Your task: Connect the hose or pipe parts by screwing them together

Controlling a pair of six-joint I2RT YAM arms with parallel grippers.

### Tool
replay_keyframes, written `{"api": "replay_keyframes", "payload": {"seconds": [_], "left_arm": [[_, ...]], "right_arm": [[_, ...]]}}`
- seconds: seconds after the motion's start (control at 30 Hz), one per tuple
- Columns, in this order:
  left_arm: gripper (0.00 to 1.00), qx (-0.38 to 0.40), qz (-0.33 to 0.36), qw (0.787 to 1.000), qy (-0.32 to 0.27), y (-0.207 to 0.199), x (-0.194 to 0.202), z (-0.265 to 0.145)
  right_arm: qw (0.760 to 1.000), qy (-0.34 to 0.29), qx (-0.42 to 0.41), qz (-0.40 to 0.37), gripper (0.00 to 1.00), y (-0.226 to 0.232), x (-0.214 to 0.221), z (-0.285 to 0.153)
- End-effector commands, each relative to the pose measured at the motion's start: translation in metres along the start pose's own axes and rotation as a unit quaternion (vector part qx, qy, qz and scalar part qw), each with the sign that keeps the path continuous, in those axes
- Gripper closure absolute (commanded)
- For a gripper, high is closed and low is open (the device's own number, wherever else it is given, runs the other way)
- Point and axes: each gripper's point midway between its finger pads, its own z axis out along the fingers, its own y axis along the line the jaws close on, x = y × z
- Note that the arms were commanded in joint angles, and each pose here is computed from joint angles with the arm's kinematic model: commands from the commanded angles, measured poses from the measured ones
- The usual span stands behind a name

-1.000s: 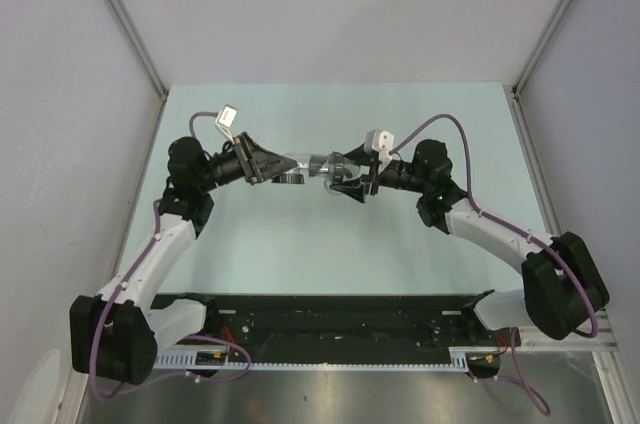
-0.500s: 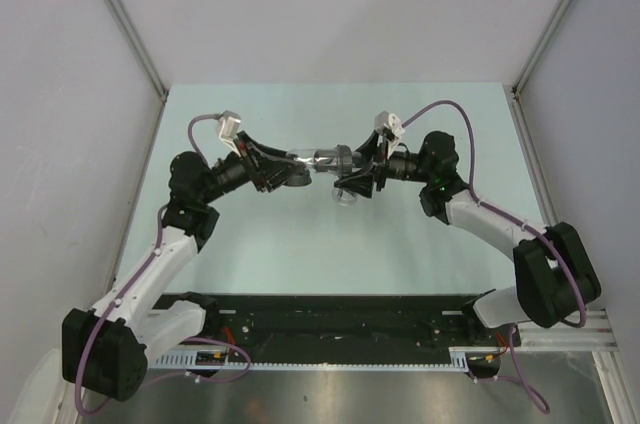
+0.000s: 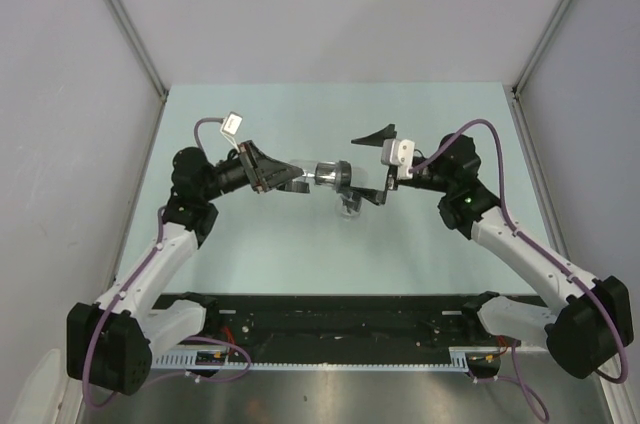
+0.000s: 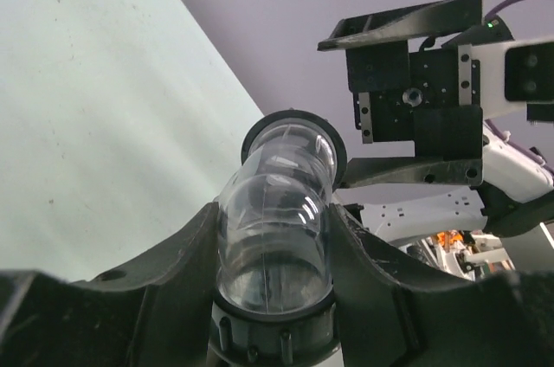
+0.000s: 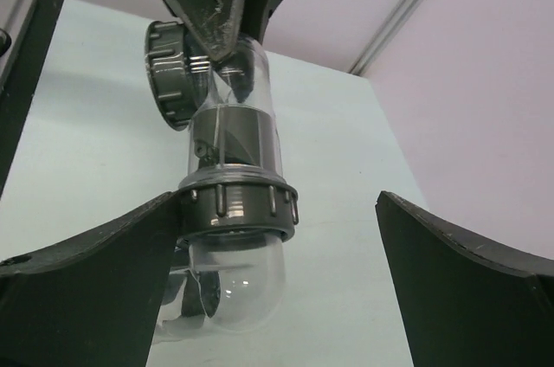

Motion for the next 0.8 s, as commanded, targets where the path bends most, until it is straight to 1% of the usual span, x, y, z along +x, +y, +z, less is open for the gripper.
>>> {"api": "replay_keyframes", "payload": {"seconds": [0.0, 0.1, 0.23, 0.33, 0.43, 0.53, 0.77], "left_arm": [[0.99, 0.048, -0.006, 0.999, -0.006, -0.041, -0.017, -0.004], [0.99, 0.049, -0.013, 0.999, -0.005, -0.043, -0.018, -0.004], [1.00, 0.046, -0.014, 0.999, -0.007, -0.041, -0.020, -0.003], [1.00, 0.039, -0.004, 0.999, -0.011, -0.036, -0.019, -0.003], [1.00, 0.027, 0.004, 0.999, -0.018, -0.028, -0.020, -0.001], [1.00, 0.021, -0.001, 1.000, -0.015, -0.021, -0.019, 0.000], [0.99, 0.020, 0.000, 1.000, -0.016, -0.022, -0.020, 0.000]], "right_arm": [[0.996, 0.021, 0.002, -0.089, 0.00, -0.003, -0.002, 0.004], [0.996, 0.010, -0.007, -0.091, 0.00, 0.002, -0.007, 0.007], [0.997, 0.014, -0.030, -0.071, 0.02, 0.012, -0.002, 0.012], [0.998, 0.023, -0.046, -0.040, 0.04, 0.020, 0.005, 0.012], [0.998, 0.028, -0.054, -0.008, 0.02, 0.027, 0.007, 0.011], [0.997, 0.049, -0.059, 0.021, 0.00, 0.031, 0.016, 0.010], [0.996, 0.068, -0.053, 0.037, 0.00, 0.028, 0.027, 0.013]]}}
